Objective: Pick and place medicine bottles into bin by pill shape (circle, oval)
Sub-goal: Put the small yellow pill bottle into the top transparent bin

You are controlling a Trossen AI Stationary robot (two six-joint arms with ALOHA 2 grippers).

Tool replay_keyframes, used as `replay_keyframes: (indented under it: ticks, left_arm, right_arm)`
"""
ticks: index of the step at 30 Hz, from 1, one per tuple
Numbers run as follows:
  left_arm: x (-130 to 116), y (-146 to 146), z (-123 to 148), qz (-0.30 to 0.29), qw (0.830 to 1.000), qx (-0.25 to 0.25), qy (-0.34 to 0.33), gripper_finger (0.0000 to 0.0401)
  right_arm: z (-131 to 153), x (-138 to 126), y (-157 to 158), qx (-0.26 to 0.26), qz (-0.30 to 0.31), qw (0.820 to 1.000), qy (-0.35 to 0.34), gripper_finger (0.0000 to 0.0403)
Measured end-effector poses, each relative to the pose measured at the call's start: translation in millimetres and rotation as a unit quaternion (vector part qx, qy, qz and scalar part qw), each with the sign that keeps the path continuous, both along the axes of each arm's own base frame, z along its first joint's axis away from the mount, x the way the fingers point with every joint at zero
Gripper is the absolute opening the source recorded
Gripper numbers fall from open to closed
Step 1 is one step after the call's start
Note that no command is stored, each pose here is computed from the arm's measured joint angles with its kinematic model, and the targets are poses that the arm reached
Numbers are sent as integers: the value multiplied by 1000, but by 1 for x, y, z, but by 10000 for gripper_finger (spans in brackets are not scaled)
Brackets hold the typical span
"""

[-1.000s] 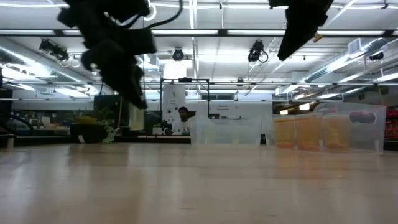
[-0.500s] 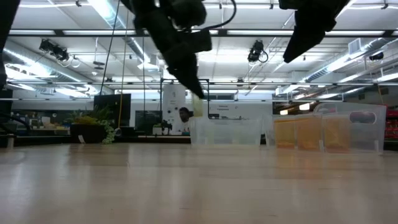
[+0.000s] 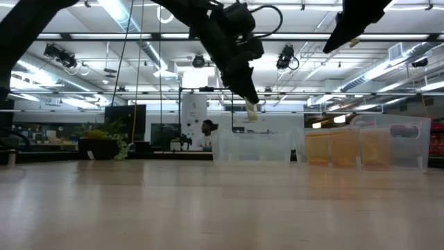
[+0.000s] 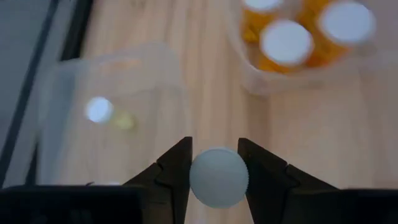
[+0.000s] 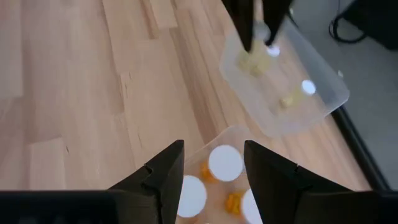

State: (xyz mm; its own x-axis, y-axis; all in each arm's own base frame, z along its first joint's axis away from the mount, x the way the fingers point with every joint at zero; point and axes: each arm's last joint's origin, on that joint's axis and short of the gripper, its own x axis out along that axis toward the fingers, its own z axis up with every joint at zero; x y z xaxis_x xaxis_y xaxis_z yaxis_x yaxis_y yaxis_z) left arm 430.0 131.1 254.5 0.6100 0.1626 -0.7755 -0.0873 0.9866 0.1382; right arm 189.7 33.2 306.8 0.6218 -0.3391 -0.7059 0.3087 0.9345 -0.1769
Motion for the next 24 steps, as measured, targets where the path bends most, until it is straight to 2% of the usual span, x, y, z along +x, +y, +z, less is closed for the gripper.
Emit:
replay_keyframes:
  ticks: [7,13,17,24]
  left_arm:
    - [-2,36,2,35,999,0,-9,133]
    - [-10,59,-2,61,998,-6,-8,135]
    - [-13,66,-4,58,997,-42,-19,125]
    - [-7,62,-8,52,997,-43,-26,139]
  right_arm:
    - [15,-19,-5,0,8,999,-40,174]
    - [17,-22,-6,-10,20,999,-40,174]
    - [17,-22,-6,-19,29,999,-36,174]
    - [17,-22,-6,-21,31,999,-35,174]
